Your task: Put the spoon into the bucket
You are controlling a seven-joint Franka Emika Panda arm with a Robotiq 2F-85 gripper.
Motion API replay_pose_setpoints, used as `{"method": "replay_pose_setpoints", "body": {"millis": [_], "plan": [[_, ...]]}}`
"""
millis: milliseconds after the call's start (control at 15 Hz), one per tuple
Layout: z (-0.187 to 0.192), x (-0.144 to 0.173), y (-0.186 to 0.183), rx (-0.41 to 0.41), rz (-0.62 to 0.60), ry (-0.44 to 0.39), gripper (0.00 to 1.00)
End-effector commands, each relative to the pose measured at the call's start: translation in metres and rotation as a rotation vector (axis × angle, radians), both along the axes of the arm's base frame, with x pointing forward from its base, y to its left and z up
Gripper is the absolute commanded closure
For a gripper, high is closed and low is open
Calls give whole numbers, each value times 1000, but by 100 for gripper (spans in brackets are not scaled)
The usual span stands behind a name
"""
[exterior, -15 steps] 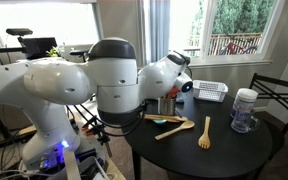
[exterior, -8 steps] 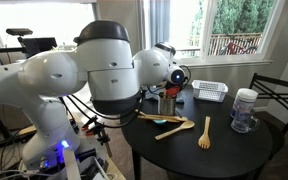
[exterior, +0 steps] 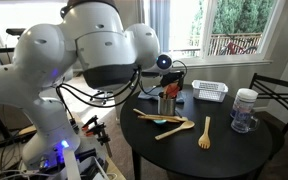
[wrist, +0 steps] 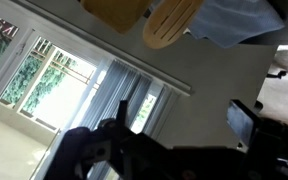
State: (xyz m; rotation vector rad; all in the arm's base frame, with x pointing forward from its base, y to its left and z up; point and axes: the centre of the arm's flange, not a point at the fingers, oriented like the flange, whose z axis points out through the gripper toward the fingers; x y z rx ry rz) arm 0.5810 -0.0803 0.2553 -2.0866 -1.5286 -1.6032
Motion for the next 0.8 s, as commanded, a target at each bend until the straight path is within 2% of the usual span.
{"method": "replay_pose_setpoints", "body": {"millis": [0,333,400,733], "plan": [[18,-19,8,-150,-59,39,0],[21,-20,6,-231,-82,76,0],[14,-13,0,-173,-65,51,0],[18,-12,1,-211,-71,62,0]]}}
